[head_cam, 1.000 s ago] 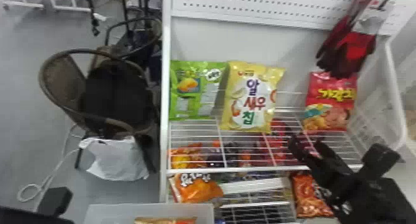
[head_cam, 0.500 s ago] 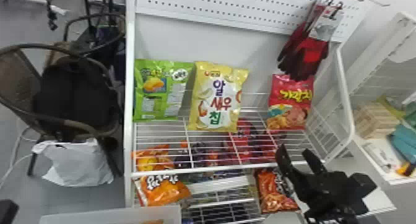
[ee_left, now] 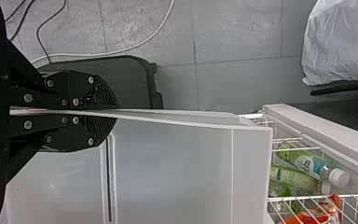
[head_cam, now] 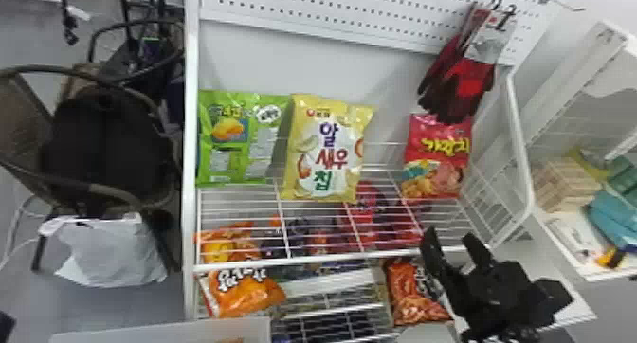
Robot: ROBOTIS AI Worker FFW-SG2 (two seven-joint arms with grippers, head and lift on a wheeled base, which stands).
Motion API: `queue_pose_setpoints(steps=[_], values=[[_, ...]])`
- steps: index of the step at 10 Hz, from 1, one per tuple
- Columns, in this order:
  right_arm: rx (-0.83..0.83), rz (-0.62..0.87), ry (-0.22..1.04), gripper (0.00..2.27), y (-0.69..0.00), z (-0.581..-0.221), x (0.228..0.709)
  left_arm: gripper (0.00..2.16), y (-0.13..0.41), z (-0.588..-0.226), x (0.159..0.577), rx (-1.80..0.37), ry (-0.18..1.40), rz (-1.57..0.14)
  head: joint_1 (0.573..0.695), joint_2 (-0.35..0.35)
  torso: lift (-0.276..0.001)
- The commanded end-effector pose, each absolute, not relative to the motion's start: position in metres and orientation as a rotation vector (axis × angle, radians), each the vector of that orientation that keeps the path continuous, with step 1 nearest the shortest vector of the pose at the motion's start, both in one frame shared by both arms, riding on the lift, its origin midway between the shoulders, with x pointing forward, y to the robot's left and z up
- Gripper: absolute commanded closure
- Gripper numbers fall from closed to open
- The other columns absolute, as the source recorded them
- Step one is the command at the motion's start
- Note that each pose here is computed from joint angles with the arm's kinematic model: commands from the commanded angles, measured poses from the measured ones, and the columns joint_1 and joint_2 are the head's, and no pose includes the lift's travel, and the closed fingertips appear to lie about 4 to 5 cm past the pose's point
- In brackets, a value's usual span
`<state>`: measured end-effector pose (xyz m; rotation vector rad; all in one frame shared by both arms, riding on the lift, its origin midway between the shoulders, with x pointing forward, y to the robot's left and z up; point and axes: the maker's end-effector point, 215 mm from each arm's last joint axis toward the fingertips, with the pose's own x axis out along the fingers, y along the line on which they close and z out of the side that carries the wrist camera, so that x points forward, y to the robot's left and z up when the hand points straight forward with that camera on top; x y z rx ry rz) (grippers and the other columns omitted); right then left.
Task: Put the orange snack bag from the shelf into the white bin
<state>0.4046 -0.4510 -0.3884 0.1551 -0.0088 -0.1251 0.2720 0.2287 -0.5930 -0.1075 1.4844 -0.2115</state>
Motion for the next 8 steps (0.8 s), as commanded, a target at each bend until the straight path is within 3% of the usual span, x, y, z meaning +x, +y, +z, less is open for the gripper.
queue_pose_setpoints(steps=[1, 8], values=[[0.156, -0.117, -0.005, 0.08, -0.4458, -0.3905, 0.4062, 2.14, 0.2295, -0.5933, 0.2714, -0.114, 1.485, -0.207, 0.695, -0.350, 0.001], [0.147, -0.125, -0.018, 0.08, -0.4467, -0.3877, 0.4028, 2.14, 0.2314, -0.5940, 0.2647, -0.100, 1.491, -0.200, 0.695, -0.350, 0.001]])
